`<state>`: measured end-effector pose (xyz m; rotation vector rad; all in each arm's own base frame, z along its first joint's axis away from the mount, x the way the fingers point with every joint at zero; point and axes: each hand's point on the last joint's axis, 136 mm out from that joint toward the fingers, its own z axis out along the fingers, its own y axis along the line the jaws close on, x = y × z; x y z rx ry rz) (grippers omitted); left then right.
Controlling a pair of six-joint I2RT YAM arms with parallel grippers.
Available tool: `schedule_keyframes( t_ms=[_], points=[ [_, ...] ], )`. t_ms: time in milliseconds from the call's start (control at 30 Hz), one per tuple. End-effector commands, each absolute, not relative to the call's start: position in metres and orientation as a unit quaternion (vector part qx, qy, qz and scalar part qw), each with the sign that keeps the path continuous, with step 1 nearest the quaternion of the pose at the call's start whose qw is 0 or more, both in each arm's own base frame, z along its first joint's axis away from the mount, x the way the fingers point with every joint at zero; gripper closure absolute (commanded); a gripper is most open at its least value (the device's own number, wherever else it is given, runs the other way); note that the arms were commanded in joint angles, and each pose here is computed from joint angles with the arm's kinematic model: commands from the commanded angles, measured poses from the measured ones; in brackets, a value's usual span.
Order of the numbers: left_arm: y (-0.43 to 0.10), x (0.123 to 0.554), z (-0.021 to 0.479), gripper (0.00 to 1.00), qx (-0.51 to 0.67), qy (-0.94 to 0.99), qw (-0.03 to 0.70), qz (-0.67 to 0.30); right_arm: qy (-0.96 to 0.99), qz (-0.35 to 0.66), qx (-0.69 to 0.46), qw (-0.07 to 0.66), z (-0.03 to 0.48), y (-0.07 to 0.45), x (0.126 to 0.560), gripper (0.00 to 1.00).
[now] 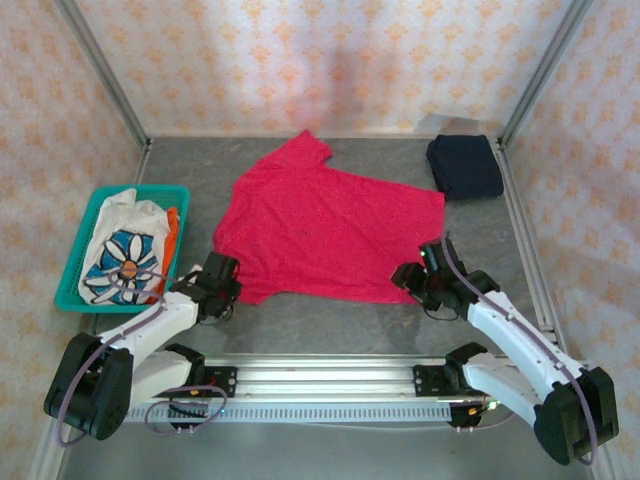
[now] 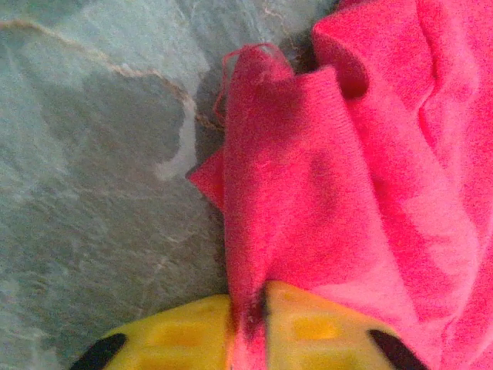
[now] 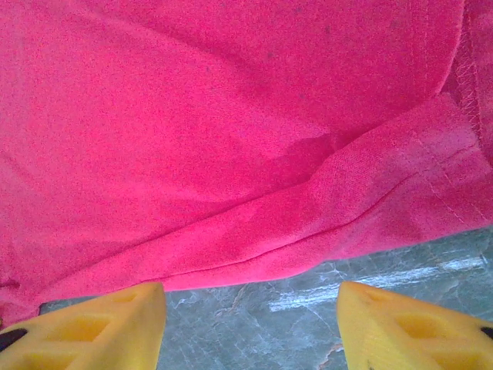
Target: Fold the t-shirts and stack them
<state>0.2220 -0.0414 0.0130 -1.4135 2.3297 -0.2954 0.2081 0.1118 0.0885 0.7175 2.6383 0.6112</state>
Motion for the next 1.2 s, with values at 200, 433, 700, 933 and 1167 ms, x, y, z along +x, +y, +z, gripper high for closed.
schedule_keyframes(
  t_ms=[200, 433, 700, 933, 1167],
  points=[
    [-0.03, 0.212, 0.024, 1.0, -0.511, 0.831, 0.203, -0.083, 0.926, 0.196, 0.268, 0.178, 0.092, 0.102, 0.204, 0.4],
    [-0.022, 0.177, 0.036, 1.0, -0.512, 0.845, 0.152, -0.039, 0.937, 0.088, 0.276, 0.197, 0.096, 0.059, 0.192, 0.4],
    [-0.028, 0.167, 0.025, 1.0, -0.505, 0.853, 0.124, -0.034, 0.913, 0.113, 0.337, 0.202, 0.085, 0.047, 0.207, 0.41],
    [-0.03, 0.175, 0.028, 1.0, -0.501, 0.855, 0.128, -0.037, 0.911, 0.191, 0.331, 0.156, 0.073, 0.084, 0.229, 0.42],
    [-0.03, 0.174, 0.028, 1.0, -0.505, 0.853, 0.129, -0.038, 0.916, 0.181, 0.34, 0.114, 0.047, 0.088, 0.222, 0.51]
  ],
)
